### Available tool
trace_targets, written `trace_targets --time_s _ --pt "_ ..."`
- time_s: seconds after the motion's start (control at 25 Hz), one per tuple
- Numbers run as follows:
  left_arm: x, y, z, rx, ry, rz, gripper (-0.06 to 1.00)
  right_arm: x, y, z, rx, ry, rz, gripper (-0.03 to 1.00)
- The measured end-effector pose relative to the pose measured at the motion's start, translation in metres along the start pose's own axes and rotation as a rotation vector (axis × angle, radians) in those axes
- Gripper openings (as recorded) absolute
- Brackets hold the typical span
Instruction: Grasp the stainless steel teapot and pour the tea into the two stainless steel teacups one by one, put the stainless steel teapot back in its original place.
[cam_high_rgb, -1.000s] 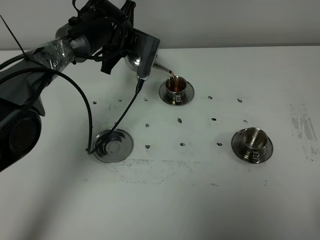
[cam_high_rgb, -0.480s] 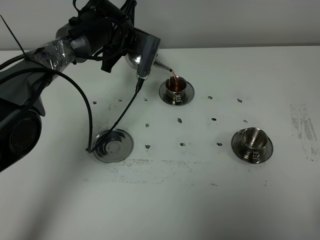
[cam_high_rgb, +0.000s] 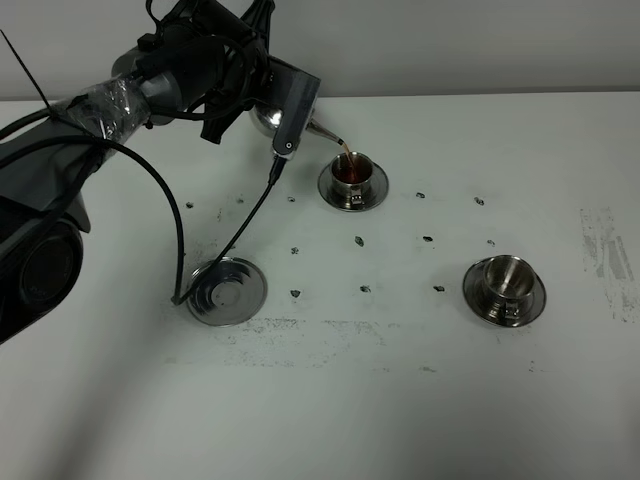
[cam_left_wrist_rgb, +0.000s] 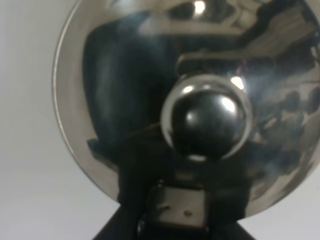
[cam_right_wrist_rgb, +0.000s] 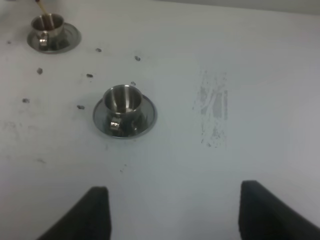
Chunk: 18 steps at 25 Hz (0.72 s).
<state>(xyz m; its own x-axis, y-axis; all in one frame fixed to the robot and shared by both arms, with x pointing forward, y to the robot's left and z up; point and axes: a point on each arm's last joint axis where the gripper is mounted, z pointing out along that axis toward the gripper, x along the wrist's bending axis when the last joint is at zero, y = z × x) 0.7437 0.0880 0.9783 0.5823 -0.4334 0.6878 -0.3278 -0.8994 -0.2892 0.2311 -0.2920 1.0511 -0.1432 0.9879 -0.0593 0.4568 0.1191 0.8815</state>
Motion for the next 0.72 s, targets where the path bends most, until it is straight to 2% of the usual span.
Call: trace_targets --time_s 0.72 --pt "0.0029 0.0044 -0.0013 0.000 0.024 0.050 0.18 0.0000 0.0000 0.0000 0.000 0.000 0.000 0.56"
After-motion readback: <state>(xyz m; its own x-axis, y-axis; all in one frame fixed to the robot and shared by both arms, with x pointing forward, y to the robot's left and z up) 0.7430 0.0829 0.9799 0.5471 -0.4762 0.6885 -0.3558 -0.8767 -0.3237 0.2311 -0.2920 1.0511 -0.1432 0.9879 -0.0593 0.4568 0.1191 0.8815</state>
